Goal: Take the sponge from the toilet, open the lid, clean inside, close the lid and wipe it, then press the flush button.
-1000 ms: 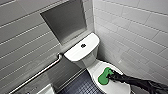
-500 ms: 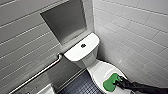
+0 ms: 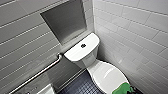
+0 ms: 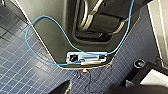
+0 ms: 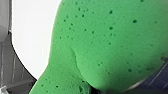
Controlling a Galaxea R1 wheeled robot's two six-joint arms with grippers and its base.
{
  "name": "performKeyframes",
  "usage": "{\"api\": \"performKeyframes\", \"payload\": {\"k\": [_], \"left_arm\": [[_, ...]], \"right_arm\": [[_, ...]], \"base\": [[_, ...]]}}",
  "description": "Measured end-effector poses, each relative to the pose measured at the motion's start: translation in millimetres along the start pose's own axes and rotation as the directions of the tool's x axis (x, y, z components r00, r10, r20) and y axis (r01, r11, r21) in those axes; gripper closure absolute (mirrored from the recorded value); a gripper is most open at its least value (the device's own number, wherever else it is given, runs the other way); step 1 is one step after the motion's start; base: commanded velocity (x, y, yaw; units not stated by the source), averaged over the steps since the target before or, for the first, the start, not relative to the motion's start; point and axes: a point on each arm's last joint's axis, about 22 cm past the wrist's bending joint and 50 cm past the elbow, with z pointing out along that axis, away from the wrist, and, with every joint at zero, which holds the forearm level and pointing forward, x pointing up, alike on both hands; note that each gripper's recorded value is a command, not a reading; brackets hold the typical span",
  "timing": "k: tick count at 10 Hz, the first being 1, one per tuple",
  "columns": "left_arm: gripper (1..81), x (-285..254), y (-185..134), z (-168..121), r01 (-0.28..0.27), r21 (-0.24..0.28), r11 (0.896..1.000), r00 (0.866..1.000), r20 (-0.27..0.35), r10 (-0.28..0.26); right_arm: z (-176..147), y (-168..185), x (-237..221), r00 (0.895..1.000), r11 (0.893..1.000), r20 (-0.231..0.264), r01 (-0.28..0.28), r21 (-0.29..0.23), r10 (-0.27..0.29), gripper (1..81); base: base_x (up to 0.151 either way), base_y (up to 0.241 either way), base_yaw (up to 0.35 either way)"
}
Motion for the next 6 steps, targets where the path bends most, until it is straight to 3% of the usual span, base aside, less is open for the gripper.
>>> {"api": "performKeyframes", "payload": {"k": [3,4,6], "left_arm": [[1.0,1,0,0,0.000,-0.002,1.000,1.000,-0.003,0.000],[1.0,1,1,0,-0.002,-0.004,1.000,1.000,-0.006,0.002],[1.0,2,1,0,-0.006,-0.008,1.000,1.000,-0.012,0.006]], "right_arm": [[-38,55,-54,0.998,0.998,0.054,-0.042,-0.048,0.045,81.1],[-44,59,-66,0.996,0.998,0.070,-0.050,-0.049,0.053,81.1],[-48,29,-73,0.994,0.999,0.100,-0.054,0.007,0.053,81.1]], "base": [[0.000,0.000,0.000],[0.000,0.000,0.000],[0.000,0.000,0.000]]}}
